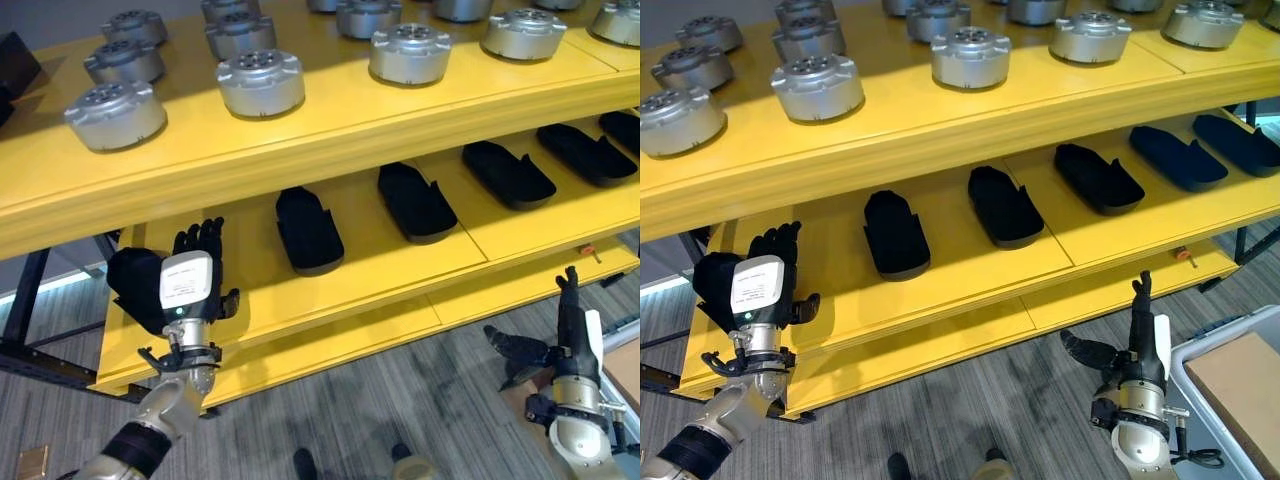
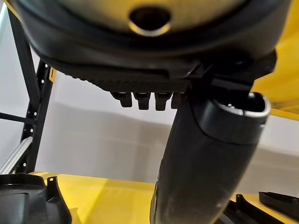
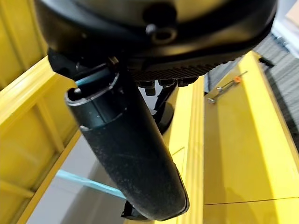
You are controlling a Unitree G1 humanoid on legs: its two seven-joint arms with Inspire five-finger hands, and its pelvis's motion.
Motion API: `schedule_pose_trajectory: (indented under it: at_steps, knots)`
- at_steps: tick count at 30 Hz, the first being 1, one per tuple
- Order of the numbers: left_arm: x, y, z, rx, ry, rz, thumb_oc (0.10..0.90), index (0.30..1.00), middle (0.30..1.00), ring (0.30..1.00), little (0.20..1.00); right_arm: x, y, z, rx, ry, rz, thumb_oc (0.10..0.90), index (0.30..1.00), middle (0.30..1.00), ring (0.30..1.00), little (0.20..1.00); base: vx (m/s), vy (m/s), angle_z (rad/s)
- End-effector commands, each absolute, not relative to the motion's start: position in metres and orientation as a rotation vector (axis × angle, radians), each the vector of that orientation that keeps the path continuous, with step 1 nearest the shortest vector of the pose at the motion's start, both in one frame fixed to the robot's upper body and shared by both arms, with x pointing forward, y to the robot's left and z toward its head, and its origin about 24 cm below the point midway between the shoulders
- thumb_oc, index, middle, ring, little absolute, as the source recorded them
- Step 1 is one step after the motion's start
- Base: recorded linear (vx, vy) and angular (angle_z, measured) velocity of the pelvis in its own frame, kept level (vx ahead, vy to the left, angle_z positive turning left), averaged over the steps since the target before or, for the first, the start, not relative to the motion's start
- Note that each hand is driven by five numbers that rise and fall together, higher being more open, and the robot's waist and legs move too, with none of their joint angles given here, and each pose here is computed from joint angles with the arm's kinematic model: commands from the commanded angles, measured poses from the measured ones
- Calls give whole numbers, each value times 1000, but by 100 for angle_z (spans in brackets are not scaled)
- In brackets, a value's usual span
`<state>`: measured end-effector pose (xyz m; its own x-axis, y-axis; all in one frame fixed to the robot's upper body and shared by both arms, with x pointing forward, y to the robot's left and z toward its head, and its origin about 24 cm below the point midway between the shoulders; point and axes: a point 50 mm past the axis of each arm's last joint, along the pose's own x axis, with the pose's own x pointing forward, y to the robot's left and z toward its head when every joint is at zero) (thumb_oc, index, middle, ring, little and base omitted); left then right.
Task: Move parts from the plastic box to the shelf.
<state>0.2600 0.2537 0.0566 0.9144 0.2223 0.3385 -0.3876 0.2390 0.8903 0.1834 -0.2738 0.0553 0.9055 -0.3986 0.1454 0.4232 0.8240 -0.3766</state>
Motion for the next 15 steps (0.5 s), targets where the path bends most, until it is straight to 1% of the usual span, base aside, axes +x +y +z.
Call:
schedule_pose_trajectory:
  at_steps: [1, 6, 8, 12, 14, 15]
  knots:
    - [265, 259, 118, 1160, -471, 539, 900, 1000, 1000, 1000, 1000, 190, -255, 122, -428, -473, -321, 900, 1000, 1000, 1000, 1000, 17, 138, 5]
    - [254, 248, 119, 1048, -488, 490, 900, 1000, 1000, 1000, 1000, 185, -248, 127, -352, -494, -250, 900, 1000, 1000, 1000, 1000, -12, 71, 5]
    - [241, 246, 112, 903, -439, 499, 900, 1000, 1000, 1000, 1000, 188, -231, 134, -268, -535, -124, 900, 1000, 1000, 1000, 1000, -128, 1, -22]
    - [232, 252, 104, 745, -395, 545, 900, 1000, 1000, 1000, 1000, 186, -219, 143, -214, -616, -23, 900, 1000, 1000, 1000, 1000, -100, -109, -36]
    - [232, 252, 103, 725, -393, 548, 900, 1000, 1000, 1000, 1000, 185, -218, 145, -209, -629, -12, 900, 1000, 1000, 1000, 1000, -37, -102, 23]
    - [231, 252, 98, 647, -376, 551, 900, 1000, 1000, 1000, 1000, 183, -214, 149, -184, -661, 44, 900, 1000, 1000, 1000, 1000, -41, -155, 28]
